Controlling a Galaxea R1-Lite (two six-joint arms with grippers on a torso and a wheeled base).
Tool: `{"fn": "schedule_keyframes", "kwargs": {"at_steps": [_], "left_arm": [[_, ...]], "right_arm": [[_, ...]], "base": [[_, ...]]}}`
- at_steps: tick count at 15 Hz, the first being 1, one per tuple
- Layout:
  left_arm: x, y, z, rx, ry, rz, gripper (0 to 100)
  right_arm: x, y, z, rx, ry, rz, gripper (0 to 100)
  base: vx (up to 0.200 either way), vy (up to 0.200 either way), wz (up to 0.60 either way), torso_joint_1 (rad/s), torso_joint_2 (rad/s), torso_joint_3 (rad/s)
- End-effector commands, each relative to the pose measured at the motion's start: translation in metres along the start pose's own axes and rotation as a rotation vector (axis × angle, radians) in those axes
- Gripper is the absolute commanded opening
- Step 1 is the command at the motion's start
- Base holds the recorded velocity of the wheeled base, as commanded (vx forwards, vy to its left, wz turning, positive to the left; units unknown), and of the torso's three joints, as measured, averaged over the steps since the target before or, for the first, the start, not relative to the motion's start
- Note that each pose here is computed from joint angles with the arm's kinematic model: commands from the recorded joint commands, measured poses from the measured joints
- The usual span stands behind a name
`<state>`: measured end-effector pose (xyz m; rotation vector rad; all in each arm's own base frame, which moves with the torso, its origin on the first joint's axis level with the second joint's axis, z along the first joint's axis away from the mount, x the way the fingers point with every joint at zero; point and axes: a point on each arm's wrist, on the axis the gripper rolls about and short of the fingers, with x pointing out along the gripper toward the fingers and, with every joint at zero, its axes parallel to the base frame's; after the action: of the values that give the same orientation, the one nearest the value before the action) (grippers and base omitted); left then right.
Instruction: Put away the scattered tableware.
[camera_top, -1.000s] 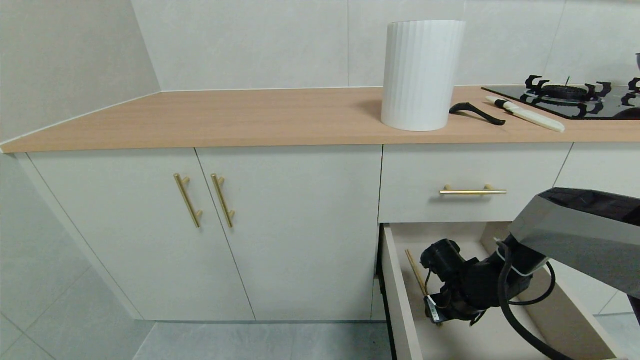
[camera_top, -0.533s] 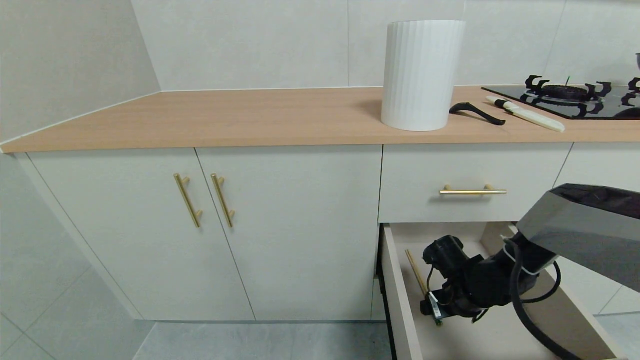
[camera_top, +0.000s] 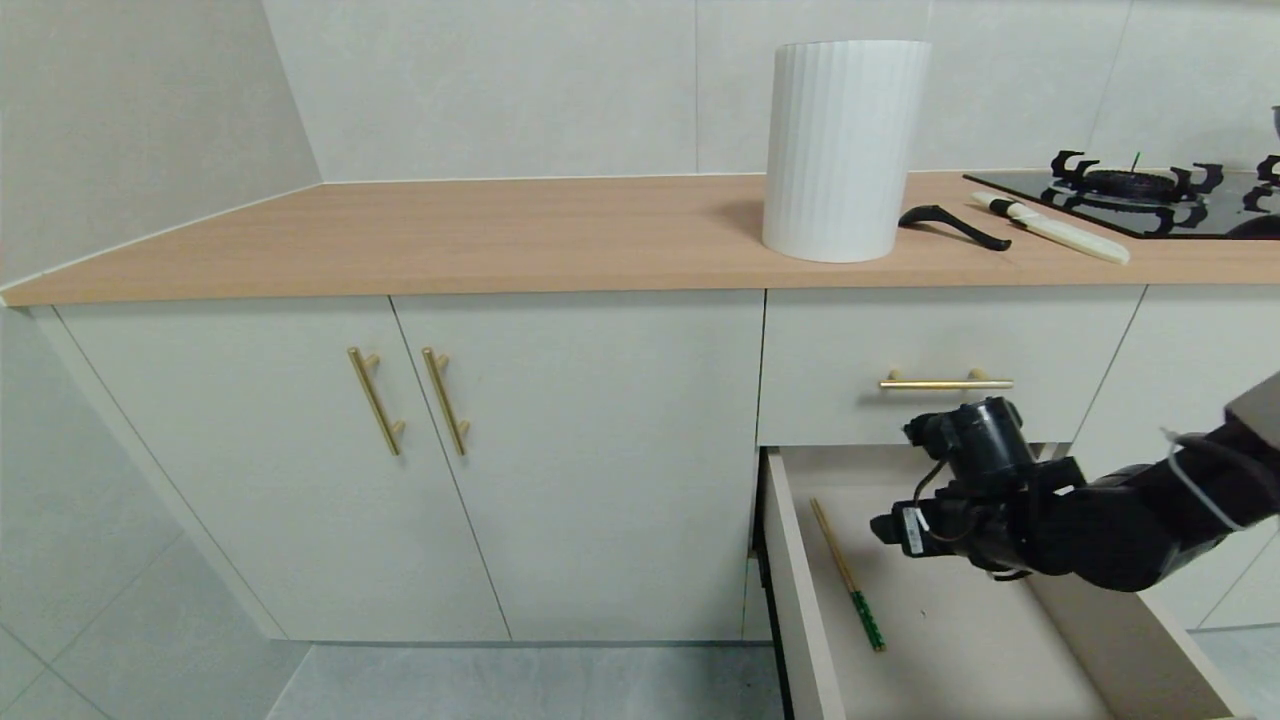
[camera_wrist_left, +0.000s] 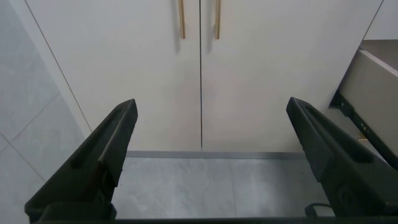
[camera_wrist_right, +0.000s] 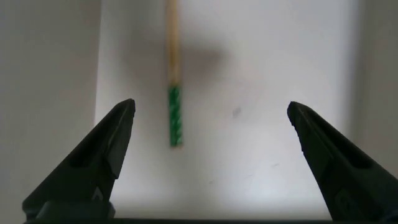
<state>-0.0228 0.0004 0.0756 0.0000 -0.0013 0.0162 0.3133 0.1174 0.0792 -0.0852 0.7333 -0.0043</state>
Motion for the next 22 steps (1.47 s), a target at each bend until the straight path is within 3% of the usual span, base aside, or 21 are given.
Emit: {"fn": "schedule_keyframes", "kwargs": {"at_steps": [1,4,8,14,22], "left_arm": [[0.0,0.0,0.0,0.0,0.0,0.001,100],[0.0,0.0,0.0,0.0,0.0,0.001,100],[0.0,0.0,0.0,0.0,0.0,0.001,100],[0.0,0.0,0.0,0.0,0.0,-0.001,100],[0.0,0.0,0.0,0.0,0.0,0.001,100]], "right_arm": [[-0.056,-0.022,0.027,0.039,-0.174,0.011,100],[-0.1,-0.034,0.04,0.04,-0.302,0.021,100],[-0.126,-0.053,0.047,0.041,-0.382,-0.006,100],[-0.127,-0.054,0.049,0.048,-0.408,-0.006,100],[-0.127,-0.054,0.049,0.049,-0.408,-0.007,100]], "base": [[0.0,0.0,0.0,0.0,0.0,0.0],[0.0,0.0,0.0,0.0,0.0,0.0],[0.0,0.0,0.0,0.0,0.0,0.0],[0.0,0.0,0.0,0.012,-0.05,-0.031],[0.0,0.0,0.0,0.13,-0.41,-0.282]]}}
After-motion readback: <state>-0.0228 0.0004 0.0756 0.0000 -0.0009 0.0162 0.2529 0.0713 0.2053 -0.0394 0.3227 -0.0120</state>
